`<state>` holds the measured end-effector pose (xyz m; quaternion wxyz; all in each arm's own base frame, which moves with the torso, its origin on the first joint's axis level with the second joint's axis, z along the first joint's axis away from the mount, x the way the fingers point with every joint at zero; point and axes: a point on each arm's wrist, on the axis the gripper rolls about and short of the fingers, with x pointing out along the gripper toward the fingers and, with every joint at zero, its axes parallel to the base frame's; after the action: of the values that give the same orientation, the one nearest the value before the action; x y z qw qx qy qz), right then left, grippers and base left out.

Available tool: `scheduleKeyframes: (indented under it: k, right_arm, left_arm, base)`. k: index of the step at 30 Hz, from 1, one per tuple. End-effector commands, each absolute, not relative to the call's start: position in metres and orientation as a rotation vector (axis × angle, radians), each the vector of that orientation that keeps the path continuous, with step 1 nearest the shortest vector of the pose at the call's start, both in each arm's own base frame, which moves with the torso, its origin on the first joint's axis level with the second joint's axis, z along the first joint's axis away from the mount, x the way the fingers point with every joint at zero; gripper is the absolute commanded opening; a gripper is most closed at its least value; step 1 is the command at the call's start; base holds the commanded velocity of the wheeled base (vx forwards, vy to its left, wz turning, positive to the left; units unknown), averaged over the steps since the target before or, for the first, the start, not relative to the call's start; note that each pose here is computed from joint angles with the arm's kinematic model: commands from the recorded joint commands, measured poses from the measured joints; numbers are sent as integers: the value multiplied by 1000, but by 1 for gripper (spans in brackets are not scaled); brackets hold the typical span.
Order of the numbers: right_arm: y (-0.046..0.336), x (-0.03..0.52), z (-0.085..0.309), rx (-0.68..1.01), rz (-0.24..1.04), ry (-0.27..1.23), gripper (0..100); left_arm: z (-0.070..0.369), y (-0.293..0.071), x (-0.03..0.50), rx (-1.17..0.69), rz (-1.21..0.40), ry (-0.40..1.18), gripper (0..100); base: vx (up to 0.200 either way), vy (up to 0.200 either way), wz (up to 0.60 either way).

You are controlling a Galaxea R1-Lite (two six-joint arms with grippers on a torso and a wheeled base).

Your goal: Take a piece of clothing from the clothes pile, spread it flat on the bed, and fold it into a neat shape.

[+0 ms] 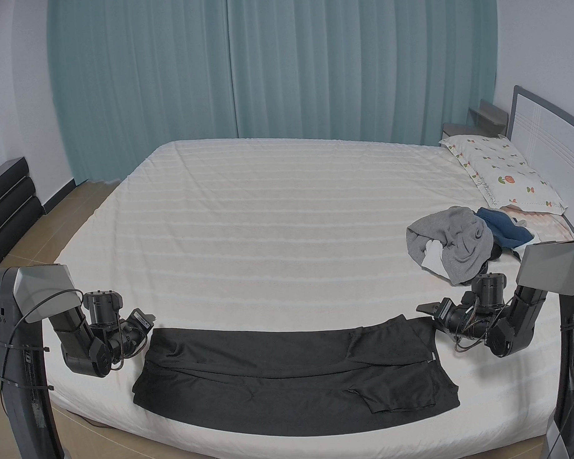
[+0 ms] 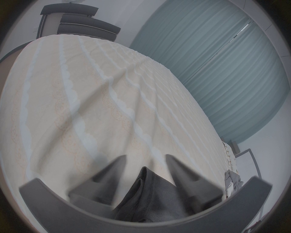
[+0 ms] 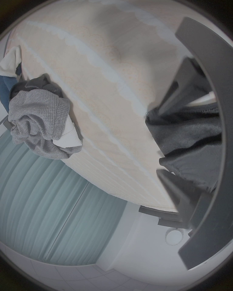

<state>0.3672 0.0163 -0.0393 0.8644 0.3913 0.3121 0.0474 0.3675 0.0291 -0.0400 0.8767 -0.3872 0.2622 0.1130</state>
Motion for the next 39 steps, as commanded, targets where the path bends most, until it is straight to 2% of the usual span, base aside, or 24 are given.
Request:
scheduleKeyframes:
  k: [1,7,14,18,29,39]
  right_arm:
    - [14,363,-27,835,101,621,100]
    - [11,345,-11,876,119,586,100]
    - [13,335,-15,876,123,595,100]
    - [15,332,-17,878,129,615,100]
    - [24,328,-20,875,160,647,100]
    - [33,322,-20,867,175,673,100]
  left_arm:
    - [-39,30,368,-820,239,541,100]
    - [-16,38,356,-871,239,511,100]
    - [-3,29,326,-833,78,608,100]
    - [-7,21,322,-746,26,621,100]
    - [-23,-14,331,-753,-80,572,100]
    - [-43,-13,304,-689,-34,661,100]
  base:
    - [0,0,0]
    - [0,0,0]
    - [0,0,0]
    - [0,0,0]
    - [0,0,0]
    - [0,0,0]
